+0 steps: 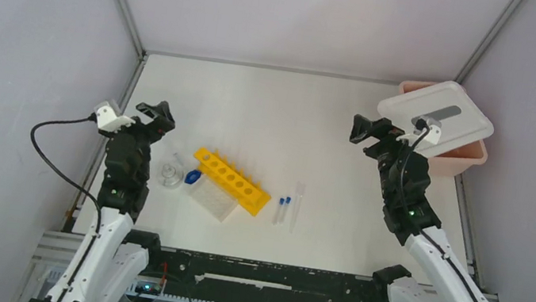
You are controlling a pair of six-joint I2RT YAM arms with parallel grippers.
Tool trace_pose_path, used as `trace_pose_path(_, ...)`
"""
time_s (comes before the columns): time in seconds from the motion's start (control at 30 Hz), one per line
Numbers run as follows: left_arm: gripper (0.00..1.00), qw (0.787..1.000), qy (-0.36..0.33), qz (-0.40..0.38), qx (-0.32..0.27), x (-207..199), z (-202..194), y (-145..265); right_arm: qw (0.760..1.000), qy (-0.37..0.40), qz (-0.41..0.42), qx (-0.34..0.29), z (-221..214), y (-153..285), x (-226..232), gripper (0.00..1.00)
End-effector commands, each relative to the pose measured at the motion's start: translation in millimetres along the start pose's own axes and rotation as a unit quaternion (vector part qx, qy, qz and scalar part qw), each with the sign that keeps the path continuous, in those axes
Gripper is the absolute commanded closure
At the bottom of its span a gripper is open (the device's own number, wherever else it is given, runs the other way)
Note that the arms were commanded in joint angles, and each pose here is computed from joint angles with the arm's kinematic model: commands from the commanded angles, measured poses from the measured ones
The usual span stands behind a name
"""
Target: Organize the chemistry lab equipment
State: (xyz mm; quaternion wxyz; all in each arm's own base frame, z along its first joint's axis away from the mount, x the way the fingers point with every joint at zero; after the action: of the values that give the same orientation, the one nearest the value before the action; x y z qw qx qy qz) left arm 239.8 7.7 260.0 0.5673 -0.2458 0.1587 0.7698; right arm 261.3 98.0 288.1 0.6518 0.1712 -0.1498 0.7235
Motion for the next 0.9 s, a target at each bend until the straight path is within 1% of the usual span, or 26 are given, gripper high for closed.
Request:
trace_pose_path(0.0, 0.00, 0.995, 0.024, -0.094, 0.003, -43.7, 33.0, 5.4, 1.000, -0.020, -0.006, -0.024, 16.1, -1.8, 5.1, 0.00)
trace_pose_path(0.03, 0.00, 0.994, 0.023, -0.104, 0.009, -49.3, 34.6, 6.6, 0.999, -0.029, 0.009, -0.025, 19.9, -3.8, 5.0, 0.01)
trace_pose_path(0.13, 0.00, 0.989, 0.016, -0.143, 0.037, -71.4, 35.3, 10.5, 0.996, -0.062, 0.058, -0.027, 31.8, -7.0, 4.7, 0.09)
trace_pose_path(0.2, 0.00, 0.983, 0.005, -0.174, 0.062, -89.8, 33.9, 13.4, 0.994, -0.086, 0.058, -0.034, 40.2, -6.7, 0.6, 0.14)
trace_pose_path(0.3, 0.00, 0.970, -0.021, -0.221, 0.102, -121.4, 26.7, 19.1, 0.991, -0.124, -0.022, -0.044, 48.3, -1.6, -22.3, 0.18)
trace_pose_path(0.33, 0.00, 0.964, -0.033, -0.237, 0.118, -131.8, 22.2, 21.2, 0.988, -0.139, -0.055, -0.045, 50.2, 0.8, -31.1, 0.18)
trace_pose_path(0.43, 0.00, 0.945, -0.066, -0.273, 0.167, -161.9, 3.0, 23.8, 0.973, -0.168, -0.151, -0.055, 54.0, 9.5, -62.3, 0.23)
trace_pose_path(0.53, 0.00, 0.924, -0.087, -0.300, 0.221, -183.5, -23.1, 28.1, 0.957, -0.189, -0.209, -0.070, 57.3, 18.8, -86.1, 0.22)
trace_pose_path(0.63, 0.00, 0.903, -0.096, -0.326, 0.263, -203.0, -46.4, 31.8, 0.947, -0.191, -0.243, -0.085, 62.0, 25.2, -102.9, 0.20)
trace_pose_path(0.73, 0.00, 0.883, -0.102, -0.351, 0.295, -223.2, -70.0, 36.3, 0.940, -0.202, -0.262, -0.087, 62.9, 28.2, -117.2, 0.19)
trace_pose_path(0.83, 0.00, 0.852, -0.094, -0.392, 0.333, -247.4, -90.4, 41.3, 0.936, -0.215, -0.267, -0.081, 60.8, 30.2, -127.3, 0.18)
trace_pose_path(0.87, 0.00, 0.842, -0.095, -0.400, 0.350, -254.4, -103.0, 40.4, 0.934, -0.217, -0.271, -0.080, 59.9, 31.5, -130.3, 0.18)
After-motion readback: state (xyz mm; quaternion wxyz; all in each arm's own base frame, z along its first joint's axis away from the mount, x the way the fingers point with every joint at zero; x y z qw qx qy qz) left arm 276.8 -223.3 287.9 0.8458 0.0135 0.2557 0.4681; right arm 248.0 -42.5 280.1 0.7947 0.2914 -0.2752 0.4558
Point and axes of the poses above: each gripper's point midway between its finger pads, its own y axis back along the fingers, its own x axis along the line the jaws close on, z = x × y, the point moved 7 cm from there along y, back along the fingers, and after that the axes turned 3 degrees about y, right-handed, at the moved point
